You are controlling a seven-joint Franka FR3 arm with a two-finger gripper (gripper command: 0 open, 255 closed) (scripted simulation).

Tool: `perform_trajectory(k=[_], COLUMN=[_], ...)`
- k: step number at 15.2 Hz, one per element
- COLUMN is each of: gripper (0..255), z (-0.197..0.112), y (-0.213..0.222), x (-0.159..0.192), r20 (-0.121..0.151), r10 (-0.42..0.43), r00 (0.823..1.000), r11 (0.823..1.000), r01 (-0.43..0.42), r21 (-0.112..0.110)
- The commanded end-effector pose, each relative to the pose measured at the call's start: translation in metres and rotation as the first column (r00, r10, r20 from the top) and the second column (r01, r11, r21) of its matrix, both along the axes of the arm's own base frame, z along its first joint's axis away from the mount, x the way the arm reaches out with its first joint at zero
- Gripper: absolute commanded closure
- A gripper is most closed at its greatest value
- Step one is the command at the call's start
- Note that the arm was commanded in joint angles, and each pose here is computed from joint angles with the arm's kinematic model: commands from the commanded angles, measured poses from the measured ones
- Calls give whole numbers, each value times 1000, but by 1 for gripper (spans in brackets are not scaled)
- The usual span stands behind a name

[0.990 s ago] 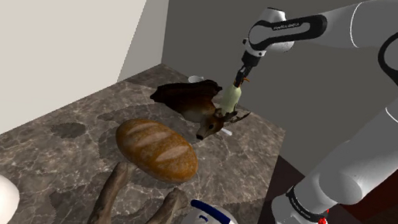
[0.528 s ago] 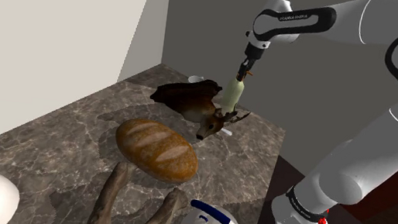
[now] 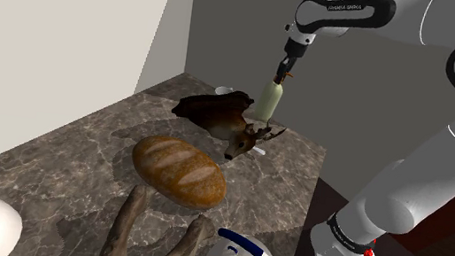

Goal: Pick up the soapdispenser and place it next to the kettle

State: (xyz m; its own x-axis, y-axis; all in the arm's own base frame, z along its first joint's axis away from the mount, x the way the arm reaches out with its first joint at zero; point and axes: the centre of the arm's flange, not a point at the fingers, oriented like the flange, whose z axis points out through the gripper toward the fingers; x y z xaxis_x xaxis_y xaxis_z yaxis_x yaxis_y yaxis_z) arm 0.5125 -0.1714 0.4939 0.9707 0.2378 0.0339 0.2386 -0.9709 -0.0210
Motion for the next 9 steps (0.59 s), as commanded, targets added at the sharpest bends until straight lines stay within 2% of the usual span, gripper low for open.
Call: perform_trajectory(k=[1,9], gripper=[255,255], z=[11,54], y=[0,0], x=[-1,-1], r20=[0,0], r10=[0,0], r00=[1000,1000], r11=[1000,1000], r01=[0,0], r21=[0,0])
